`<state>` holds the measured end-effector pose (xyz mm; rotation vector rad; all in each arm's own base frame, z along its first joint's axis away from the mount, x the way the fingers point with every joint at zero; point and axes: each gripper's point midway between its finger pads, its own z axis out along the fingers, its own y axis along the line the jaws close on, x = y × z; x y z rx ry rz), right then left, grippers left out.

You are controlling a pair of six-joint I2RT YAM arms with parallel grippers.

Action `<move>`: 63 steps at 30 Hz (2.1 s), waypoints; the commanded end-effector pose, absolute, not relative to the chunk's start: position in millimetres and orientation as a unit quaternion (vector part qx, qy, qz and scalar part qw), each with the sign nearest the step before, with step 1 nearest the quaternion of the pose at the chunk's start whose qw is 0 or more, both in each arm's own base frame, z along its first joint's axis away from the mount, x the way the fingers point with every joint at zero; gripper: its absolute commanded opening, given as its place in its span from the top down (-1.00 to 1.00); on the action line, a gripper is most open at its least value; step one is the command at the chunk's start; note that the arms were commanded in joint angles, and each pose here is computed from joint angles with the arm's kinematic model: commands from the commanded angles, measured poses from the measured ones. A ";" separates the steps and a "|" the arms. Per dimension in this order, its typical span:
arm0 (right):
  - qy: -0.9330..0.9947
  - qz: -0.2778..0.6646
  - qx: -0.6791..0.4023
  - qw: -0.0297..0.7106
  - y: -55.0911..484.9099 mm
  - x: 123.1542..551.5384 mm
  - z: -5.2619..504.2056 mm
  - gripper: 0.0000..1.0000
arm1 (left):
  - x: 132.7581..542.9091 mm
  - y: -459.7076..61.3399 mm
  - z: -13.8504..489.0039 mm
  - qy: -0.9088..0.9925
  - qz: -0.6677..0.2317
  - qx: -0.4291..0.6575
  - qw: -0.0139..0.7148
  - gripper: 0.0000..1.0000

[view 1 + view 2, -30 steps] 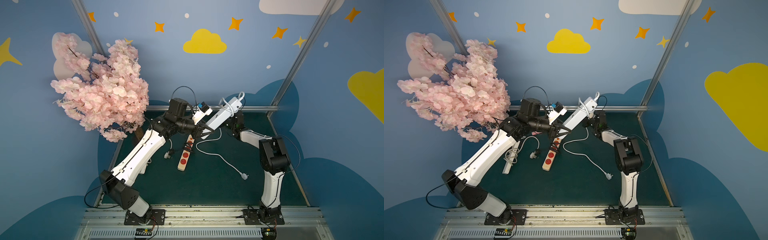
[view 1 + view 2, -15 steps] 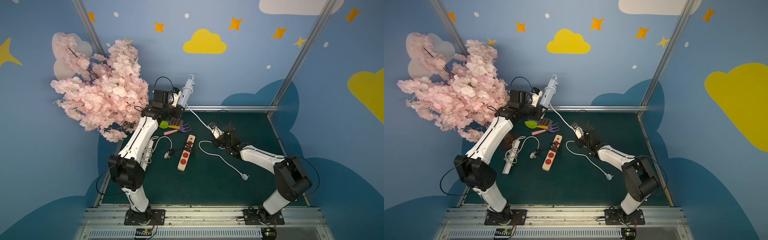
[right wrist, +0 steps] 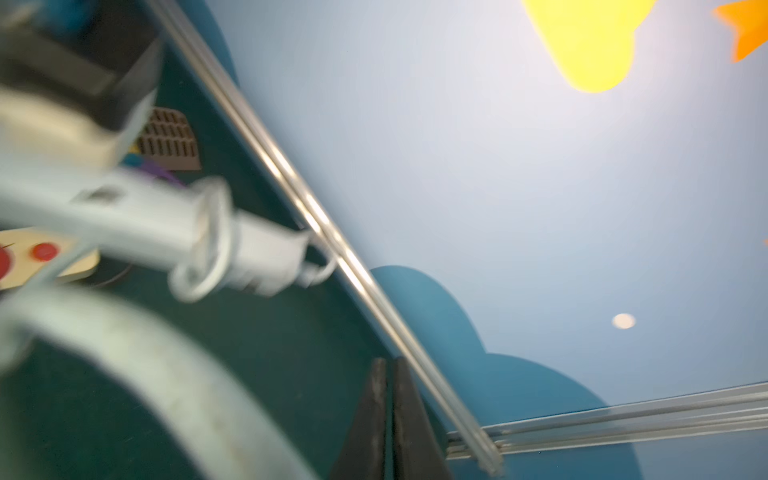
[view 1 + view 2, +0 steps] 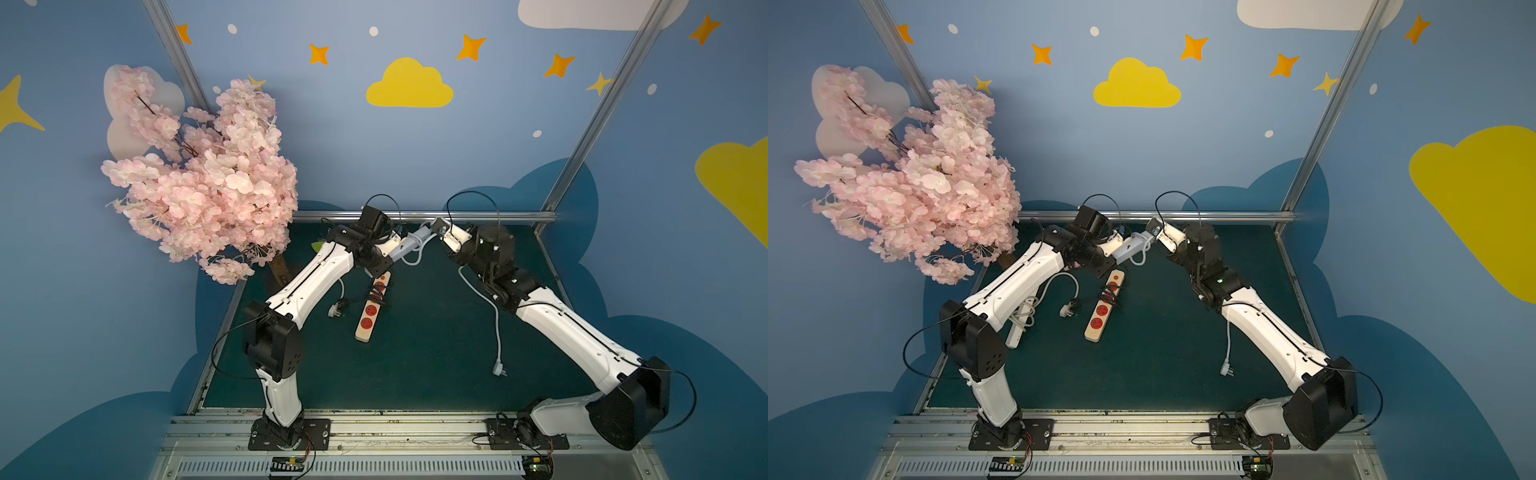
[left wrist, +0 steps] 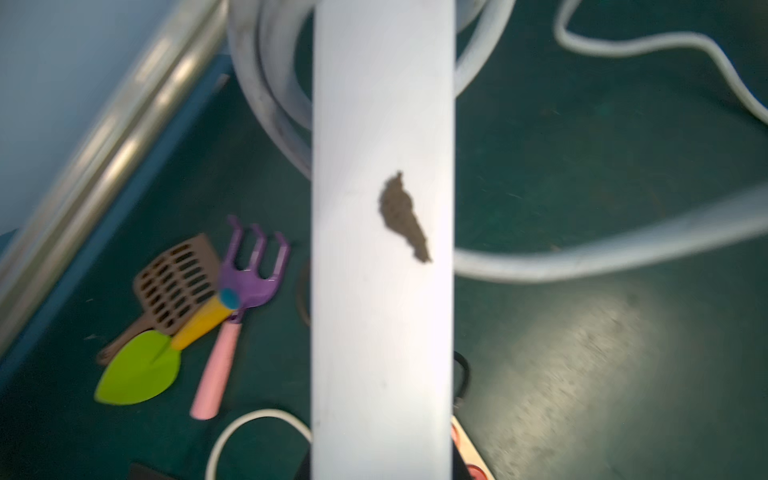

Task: Wrap the cord around the power strip
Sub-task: Wrap the power cord around the power strip.

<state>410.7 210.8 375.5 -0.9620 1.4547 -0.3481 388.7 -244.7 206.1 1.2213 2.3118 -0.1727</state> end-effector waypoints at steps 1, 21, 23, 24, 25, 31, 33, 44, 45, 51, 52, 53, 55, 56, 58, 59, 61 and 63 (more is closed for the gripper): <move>0.620 -0.090 -0.429 0.651 213.0 431.9 403.2 1.00 | 320.8 -259.3 202.7 0.806 -0.125 0.547 0.189 0.95; 0.709 0.295 -0.275 0.579 190.8 561.4 278.5 0.98 | 212.7 -338.6 373.6 0.588 -0.506 0.545 0.318 0.95; 0.718 0.292 -0.262 0.575 200.6 558.8 261.6 0.83 | 222.1 -338.5 386.0 0.589 -0.499 0.533 0.347 0.95; 0.721 0.291 -0.255 0.576 203.2 558.0 255.3 0.74 | 225.1 -338.8 390.4 0.589 -0.497 0.529 0.355 0.95; 0.723 0.289 -0.243 0.579 205.5 558.1 249.0 0.63 | 228.1 -339.1 394.2 0.590 -0.494 0.525 0.363 0.95; 0.729 0.280 -0.212 0.587 214.1 564.3 224.9 0.28 | 239.0 -339.2 404.1 0.597 -0.492 0.509 0.378 0.95; 0.733 0.272 -0.208 0.588 213.6 568.3 219.9 0.16 | 244.0 -337.0 408.2 0.602 -0.488 0.500 0.386 0.95; 0.745 0.301 -0.216 0.555 239.9 556.5 180.4 0.93 | 301.2 -307.0 449.6 0.614 -0.491 0.395 0.476 0.95; 0.745 0.303 -0.224 0.551 246.1 549.6 178.8 1.00 | 308.3 -304.1 450.9 0.618 -0.486 0.386 0.482 0.95; 0.777 0.264 -0.218 0.529 253.3 500.1 157.2 1.00 | 372.0 -262.7 442.5 0.694 -0.380 0.328 0.516 0.95; 0.784 0.255 -0.215 0.524 248.6 490.5 152.8 1.00 | 384.5 -250.4 438.6 0.715 -0.346 0.319 0.517 0.95; 0.791 0.242 -0.211 0.521 242.9 481.3 148.0 1.00 | 396.2 -238.6 428.7 0.739 -0.310 0.314 0.510 0.95; 0.799 0.213 -0.224 0.516 236.8 461.7 142.9 1.00 | 418.3 -215.5 416.6 0.775 -0.249 0.294 0.502 0.95; 0.801 0.191 -0.243 0.512 234.5 450.3 141.4 1.00 | 426.8 -206.0 406.8 0.792 -0.214 0.293 0.492 0.95; 0.803 0.133 -0.277 0.511 230.3 430.3 141.1 1.00 | 444.6 -187.3 385.7 0.821 -0.138 0.292 0.471 0.95; 0.796 0.102 -0.299 0.517 229.1 418.9 144.8 1.00 | 455.7 -174.7 372.6 0.835 -0.098 0.285 0.461 0.95; 0.763 0.056 -0.361 0.533 235.7 392.6 156.9 1.00 | 476.2 -152.5 348.7 0.855 -0.034 0.264 0.444 0.95; 0.711 0.022 -0.415 0.567 244.5 367.2 184.9 1.00 | 487.3 -141.6 328.2 0.868 0.006 0.256 0.425 0.95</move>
